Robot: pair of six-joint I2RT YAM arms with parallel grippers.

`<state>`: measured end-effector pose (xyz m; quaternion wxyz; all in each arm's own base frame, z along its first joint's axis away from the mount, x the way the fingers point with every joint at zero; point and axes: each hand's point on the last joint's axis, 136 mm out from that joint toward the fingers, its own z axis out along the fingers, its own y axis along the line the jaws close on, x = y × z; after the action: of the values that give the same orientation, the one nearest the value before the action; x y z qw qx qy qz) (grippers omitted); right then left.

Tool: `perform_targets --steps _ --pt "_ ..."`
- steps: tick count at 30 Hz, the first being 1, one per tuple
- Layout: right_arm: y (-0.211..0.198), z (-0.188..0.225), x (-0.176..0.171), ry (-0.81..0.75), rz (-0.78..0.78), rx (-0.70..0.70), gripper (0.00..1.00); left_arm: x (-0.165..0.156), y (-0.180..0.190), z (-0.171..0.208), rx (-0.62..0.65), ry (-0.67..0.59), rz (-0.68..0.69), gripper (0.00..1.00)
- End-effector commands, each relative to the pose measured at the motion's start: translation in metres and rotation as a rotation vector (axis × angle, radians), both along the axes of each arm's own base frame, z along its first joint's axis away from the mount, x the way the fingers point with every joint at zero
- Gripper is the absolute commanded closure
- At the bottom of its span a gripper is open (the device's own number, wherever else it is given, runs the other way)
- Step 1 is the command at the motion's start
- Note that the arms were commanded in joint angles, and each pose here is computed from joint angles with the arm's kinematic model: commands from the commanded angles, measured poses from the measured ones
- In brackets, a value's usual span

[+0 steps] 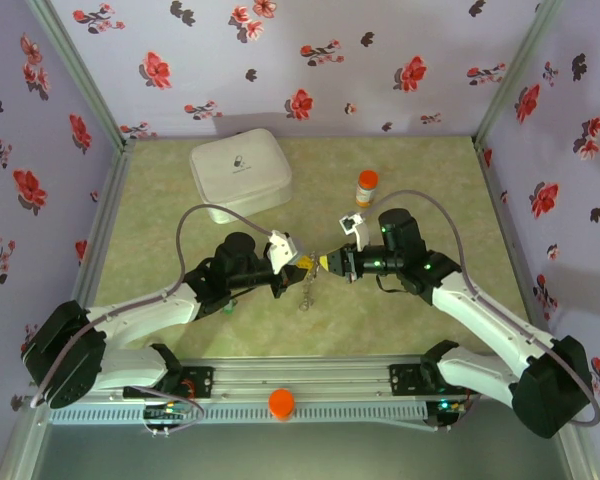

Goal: Put the keys on the keyring

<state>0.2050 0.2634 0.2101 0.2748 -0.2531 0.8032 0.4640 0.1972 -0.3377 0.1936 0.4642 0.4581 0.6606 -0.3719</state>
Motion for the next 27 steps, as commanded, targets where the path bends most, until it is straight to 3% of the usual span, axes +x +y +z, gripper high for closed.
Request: perform_targets --steps 1,17,27 --pt "0.001 0.006 0.006 -0.036 -0.011 -0.028 1.00 -0.002 -0.006 0.023 -0.062 -0.041 -0.019 1.00" --pt "0.003 -0.006 0.008 -0.032 -0.005 -0.103 1.00 -0.002 -0.008 0.030 -0.078 -0.032 -0.025 1.00" --pt "-0.007 -0.013 0.022 -0.040 -0.101 -0.165 1.00 -0.006 -0.007 0.030 -0.080 -0.028 -0.040 1.00"
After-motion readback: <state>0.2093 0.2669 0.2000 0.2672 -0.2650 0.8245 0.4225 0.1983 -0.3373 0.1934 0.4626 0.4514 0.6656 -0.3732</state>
